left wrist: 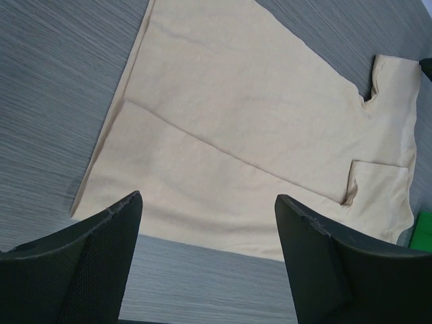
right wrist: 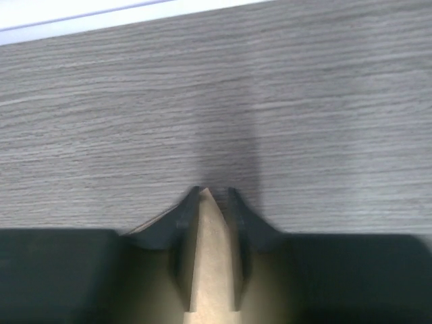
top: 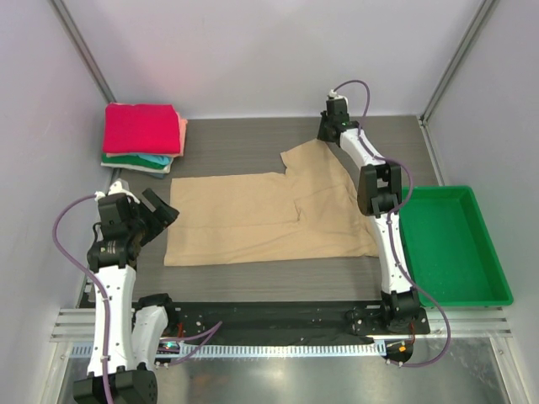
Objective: Fold and stack the t-shirts
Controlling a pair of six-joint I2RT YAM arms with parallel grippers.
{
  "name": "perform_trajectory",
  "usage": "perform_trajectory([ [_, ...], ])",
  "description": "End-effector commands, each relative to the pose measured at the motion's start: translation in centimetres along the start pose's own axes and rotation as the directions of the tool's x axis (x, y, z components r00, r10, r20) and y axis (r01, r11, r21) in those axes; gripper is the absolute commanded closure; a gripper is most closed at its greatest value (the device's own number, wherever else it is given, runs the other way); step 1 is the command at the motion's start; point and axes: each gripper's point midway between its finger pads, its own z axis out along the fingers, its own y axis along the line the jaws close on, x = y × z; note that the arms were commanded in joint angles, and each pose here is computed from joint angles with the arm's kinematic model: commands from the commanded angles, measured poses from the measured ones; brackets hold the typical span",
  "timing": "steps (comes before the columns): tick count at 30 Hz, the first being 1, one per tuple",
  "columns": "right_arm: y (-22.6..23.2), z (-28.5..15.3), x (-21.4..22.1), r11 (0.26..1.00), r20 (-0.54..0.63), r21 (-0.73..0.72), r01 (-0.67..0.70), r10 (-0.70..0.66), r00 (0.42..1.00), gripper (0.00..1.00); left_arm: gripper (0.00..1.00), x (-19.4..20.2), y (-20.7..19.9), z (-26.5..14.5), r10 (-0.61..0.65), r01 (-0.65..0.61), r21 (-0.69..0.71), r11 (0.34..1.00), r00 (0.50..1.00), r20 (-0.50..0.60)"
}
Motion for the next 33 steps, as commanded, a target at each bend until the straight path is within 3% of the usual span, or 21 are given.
perform_trajectory([
  [1, 0.6, -0.2, 4.1, 1.000, -0.127, -0.024, 0.006, -0.009, 0.992, 0.81, 0.20, -0.8, -0.1, 0.1, 0.020, -0.020, 0.008, 1.000, 0.999, 0.031],
  [4, 1.0, -0.4, 3.8, 0.999, -0.125, -0.037, 0.000, -0.004, 0.992, 0.99, 0.20, -0.8, 0.0, 0.2, 0.018, -0.018, 0.002, 1.000, 0.999, 0.026],
  [15, 3.7, -6.6, -2.1, 0.988, -0.031, -0.150, -0.047, 0.043, 0.999, 0.99, 0.21, -2.6, 0.7, 2.2, 0.002, 0.001, -0.082, 0.997, 1.000, 0.030],
  [25, 2.7, -11.0, -1.8, 0.980, -0.031, -0.185, -0.078, 0.074, 0.997, 0.99, 0.23, -6.0, 0.3, 6.2, -0.021, 0.024, -0.133, 0.991, 1.000, 0.022],
  [29, 2.6, -13.0, -1.4, 0.973, -0.020, -0.212, -0.094, 0.092, 0.996, 0.99, 0.28, -7.1, 0.7, 9.3, -0.047, 0.052, -0.159, 0.986, 0.998, 0.036],
  [33, 2.6, -14.3, 0.1, 0.966, -0.039, -0.233, -0.114, 0.107, 0.993, 0.99, 0.33, -7.4, 0.9, 13.2, -0.061, 0.054, -0.203, 0.978, 0.998, -0.027],
])
